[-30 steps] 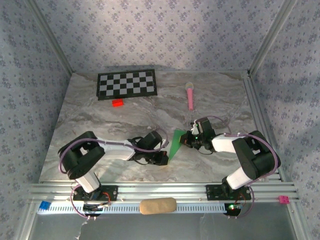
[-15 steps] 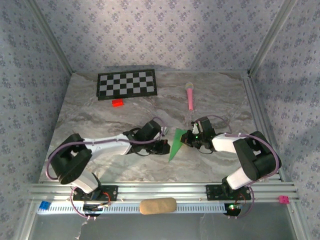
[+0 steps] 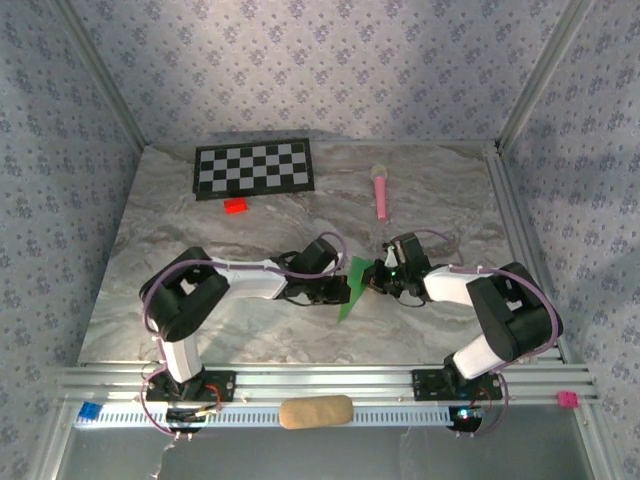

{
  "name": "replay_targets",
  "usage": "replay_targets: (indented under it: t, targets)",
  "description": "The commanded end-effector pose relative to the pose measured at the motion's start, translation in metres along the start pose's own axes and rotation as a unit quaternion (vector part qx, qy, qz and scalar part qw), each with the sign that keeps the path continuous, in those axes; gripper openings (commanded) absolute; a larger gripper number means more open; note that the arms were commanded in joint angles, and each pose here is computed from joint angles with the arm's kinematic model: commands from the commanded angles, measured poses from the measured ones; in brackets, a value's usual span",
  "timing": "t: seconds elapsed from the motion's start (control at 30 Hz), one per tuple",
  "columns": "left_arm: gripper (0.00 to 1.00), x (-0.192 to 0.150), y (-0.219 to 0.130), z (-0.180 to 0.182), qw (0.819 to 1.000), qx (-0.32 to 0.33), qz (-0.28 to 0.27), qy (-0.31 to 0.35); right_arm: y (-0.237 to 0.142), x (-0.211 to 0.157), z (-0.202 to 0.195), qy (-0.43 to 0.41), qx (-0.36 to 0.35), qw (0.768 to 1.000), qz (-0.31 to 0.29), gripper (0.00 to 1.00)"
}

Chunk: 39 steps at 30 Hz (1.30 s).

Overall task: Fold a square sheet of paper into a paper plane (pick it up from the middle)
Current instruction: Fold the wing for the fifth time at the center of the table.

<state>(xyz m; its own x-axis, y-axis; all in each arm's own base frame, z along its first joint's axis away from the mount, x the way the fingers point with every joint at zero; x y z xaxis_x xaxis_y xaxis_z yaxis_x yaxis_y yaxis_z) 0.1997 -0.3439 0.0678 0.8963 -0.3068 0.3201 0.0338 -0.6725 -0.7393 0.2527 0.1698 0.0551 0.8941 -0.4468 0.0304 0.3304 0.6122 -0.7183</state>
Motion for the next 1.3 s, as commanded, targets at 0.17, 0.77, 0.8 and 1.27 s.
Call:
replay_targets:
  t: [0.17, 0.77, 0.8, 1.27]
  targets:
    - [0.0, -0.026, 0.013, 0.028, 0.998, 0.053, 0.043, -0.014, -0.013, -0.003, 0.006, -0.01, -0.008, 1.0, 0.003, 0.1]
    - [0.0, -0.044, 0.01, 0.04, 0.995, 0.076, 0.056, -0.011, 0.004, -0.042, -0.005, -0.042, -0.012, 0.995, 0.086, 0.06]
    - [0.0, -0.045, 0.01, 0.041, 0.995, 0.077, 0.057, -0.011, 0.005, -0.041, -0.009, -0.04, -0.024, 0.995, 0.084, 0.06]
    - [0.0, -0.067, 0.019, 0.046, 0.992, 0.086, 0.09, -0.001, -0.014, 0.011, -0.012, -0.008, -0.001, 1.0, -0.011, 0.08]
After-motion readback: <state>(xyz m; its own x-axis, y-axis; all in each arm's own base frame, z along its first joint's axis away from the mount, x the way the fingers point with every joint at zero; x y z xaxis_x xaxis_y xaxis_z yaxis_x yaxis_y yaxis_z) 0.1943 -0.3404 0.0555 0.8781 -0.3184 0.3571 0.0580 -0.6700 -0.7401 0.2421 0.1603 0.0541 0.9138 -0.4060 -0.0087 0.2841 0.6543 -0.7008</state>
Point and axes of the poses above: each hand's point on the last joint's axis, 136 mm out from that joint toward the fingers, its own y axis out along the fingers, its own z axis along the line the jaws close on, x = y × z, the point moved 5 cm from there along -y, back along the fingers, and after that the axes turned 13 degrees about y, right-handed, at the moved point
